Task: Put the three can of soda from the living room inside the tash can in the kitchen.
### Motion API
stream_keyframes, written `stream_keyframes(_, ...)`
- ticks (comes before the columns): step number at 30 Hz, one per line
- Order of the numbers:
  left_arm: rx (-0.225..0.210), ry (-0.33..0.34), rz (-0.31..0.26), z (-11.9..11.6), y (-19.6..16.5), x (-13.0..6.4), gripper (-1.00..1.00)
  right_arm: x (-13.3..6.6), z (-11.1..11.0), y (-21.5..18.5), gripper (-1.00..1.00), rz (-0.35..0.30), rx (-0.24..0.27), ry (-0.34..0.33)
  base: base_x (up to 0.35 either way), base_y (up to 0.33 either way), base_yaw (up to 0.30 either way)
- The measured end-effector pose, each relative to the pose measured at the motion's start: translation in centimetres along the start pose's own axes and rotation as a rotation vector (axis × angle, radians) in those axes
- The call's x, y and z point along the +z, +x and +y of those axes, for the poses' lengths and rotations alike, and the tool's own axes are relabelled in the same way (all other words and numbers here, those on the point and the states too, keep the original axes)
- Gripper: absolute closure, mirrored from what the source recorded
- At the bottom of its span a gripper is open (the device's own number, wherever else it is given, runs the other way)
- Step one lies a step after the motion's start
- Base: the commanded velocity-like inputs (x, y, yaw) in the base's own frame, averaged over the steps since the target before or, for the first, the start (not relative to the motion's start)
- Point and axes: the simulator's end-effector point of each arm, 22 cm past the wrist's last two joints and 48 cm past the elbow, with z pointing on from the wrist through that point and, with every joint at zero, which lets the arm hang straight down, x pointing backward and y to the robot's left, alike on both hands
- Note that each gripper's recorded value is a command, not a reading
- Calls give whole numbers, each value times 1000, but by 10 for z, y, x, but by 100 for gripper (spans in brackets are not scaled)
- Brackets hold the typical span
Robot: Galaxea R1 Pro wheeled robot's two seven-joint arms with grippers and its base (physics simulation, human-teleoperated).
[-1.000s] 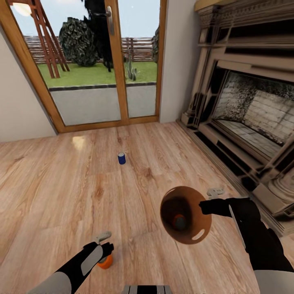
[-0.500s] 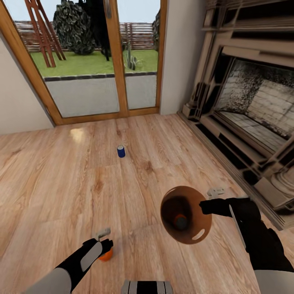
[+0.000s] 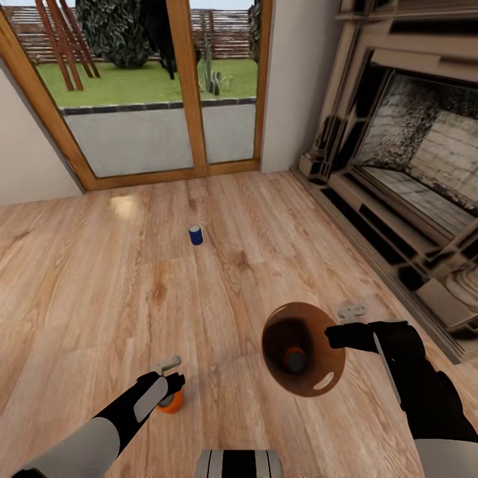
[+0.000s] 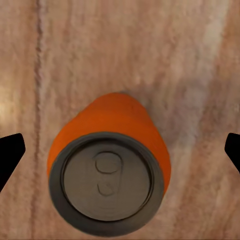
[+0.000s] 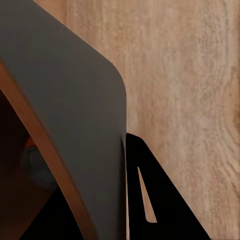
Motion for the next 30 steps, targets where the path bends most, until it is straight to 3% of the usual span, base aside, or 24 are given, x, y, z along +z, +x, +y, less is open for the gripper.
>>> stream_keyframes(11,8,-17,41,5,19,17,-100,20,-2,17,100,43,9,-5,0,0,0)
stream_keyframes(23,6,-13,45,6,24,18,-100,20,-2,17,100,42,9,-5,0,0,0)
stream_keyframes(24,7,-13,45,6,25,18,100,20,-2,17,100,42,10,-5,0,0,0)
stream_keyframes(30,10,-15,44,7,25,18,100,20,-2,17,100,42,9,-5,0,0,0)
